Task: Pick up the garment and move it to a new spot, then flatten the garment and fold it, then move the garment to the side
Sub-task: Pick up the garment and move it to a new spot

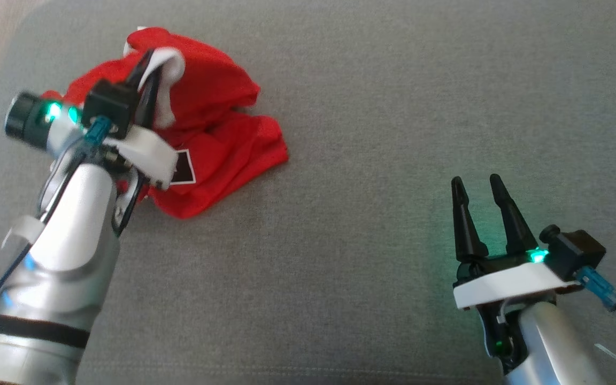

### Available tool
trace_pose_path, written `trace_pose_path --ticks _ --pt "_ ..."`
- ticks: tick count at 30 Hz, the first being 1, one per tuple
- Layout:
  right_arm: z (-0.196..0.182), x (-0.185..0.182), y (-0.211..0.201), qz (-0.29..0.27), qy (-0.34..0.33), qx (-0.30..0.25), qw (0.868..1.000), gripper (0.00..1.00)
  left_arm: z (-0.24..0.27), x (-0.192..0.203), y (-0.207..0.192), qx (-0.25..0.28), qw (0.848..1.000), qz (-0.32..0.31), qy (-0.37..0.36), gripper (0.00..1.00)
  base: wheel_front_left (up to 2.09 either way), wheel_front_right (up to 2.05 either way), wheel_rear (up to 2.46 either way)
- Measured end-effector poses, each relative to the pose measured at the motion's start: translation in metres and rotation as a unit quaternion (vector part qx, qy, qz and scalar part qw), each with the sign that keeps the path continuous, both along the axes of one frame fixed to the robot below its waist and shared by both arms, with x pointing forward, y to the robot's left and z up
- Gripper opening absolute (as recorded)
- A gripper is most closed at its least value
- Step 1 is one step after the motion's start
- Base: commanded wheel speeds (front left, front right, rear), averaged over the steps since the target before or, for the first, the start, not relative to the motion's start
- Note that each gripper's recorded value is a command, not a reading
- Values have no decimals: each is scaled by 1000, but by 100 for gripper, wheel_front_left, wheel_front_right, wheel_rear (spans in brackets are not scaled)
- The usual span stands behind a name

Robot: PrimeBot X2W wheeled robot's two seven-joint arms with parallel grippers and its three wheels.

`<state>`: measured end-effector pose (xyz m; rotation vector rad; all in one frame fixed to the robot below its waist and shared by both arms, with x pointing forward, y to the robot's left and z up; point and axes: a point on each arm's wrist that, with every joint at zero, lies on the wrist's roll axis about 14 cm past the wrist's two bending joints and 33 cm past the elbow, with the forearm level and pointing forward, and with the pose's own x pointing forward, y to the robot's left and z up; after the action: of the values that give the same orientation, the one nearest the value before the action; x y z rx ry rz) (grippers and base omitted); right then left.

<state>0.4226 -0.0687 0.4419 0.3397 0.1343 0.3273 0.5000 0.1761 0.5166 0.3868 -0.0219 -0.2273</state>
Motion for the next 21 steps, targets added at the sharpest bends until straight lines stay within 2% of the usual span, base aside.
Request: trace_pose_path --ticks 3,7,15,21 --pt "9 -3 -5 -6 -11 -2 1000 100 58 -1 -25 -15 996 -35 -86 0 0 0 0" --pt "24 -8 -13 -18 -28 1 999 100 115 -20 -54 -31 981 -82 -171 0 0 0 0" --pt "44 -26 -38 -55 -51 3 997 100 165 -60 -113 -37 953 -179 -242 0 0 0 0" --pt "53 -38 -58 -85 -62 7 994 100 187 -77 -152 -41 936 -238 -256 0 0 0 0"
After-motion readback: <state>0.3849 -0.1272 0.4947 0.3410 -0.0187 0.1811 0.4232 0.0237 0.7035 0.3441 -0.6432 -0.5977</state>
